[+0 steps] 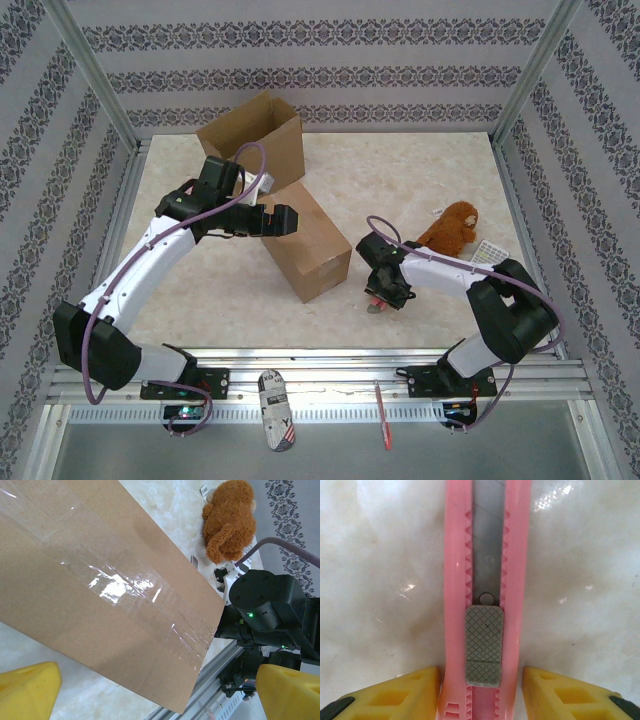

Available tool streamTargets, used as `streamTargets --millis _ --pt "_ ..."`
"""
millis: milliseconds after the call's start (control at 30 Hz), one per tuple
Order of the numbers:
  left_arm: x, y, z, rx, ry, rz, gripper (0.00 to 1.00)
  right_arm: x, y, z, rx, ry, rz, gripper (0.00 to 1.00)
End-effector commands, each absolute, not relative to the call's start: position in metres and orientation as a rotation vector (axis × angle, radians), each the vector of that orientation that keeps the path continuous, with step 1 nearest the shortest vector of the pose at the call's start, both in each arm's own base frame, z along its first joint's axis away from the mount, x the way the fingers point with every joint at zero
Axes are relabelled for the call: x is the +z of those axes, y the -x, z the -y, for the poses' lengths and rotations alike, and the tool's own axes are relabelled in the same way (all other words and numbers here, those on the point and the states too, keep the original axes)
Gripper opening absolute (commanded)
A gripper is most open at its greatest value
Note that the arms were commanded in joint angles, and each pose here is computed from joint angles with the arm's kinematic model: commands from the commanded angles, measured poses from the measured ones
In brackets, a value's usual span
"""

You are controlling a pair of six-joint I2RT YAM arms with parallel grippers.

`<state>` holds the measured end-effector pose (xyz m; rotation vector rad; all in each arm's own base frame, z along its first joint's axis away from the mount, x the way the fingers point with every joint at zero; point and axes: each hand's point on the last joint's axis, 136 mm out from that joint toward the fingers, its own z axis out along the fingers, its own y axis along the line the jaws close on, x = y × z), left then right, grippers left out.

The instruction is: Unpack the express box

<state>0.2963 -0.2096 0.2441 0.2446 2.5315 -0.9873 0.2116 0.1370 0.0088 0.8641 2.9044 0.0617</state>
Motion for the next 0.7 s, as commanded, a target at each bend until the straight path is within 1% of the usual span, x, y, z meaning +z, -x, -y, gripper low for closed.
streamTargets --millis 0,133,367,533,667 --pt "0.251 -0.295 0.208 -1.005 -0.245 -2.493 1.0 -0.005 -0.223 -0.149 0.179 -0.832 -2.876 0.43" --pt "0.251 -0.291 0.207 -1.015 -0.226 -2.492 1.0 -0.002 -0.223 -0.146 0.192 -0.802 -2.859 0.38" --pt "0.258 -0.281 0.208 -1.043 -0.228 -2.476 1.0 0.011 -0.227 -0.142 0.218 -0.712 -2.814 0.35" --pt "0.268 -0.274 0.218 -1.054 -0.266 -2.46 1.0 0.035 -0.229 -0.136 0.238 -0.602 -2.767 0.34" --pt "0.275 -0.273 0.232 -1.075 -0.304 -2.448 0.99 0.069 -0.229 -0.128 0.267 -0.494 -2.704 0.33"
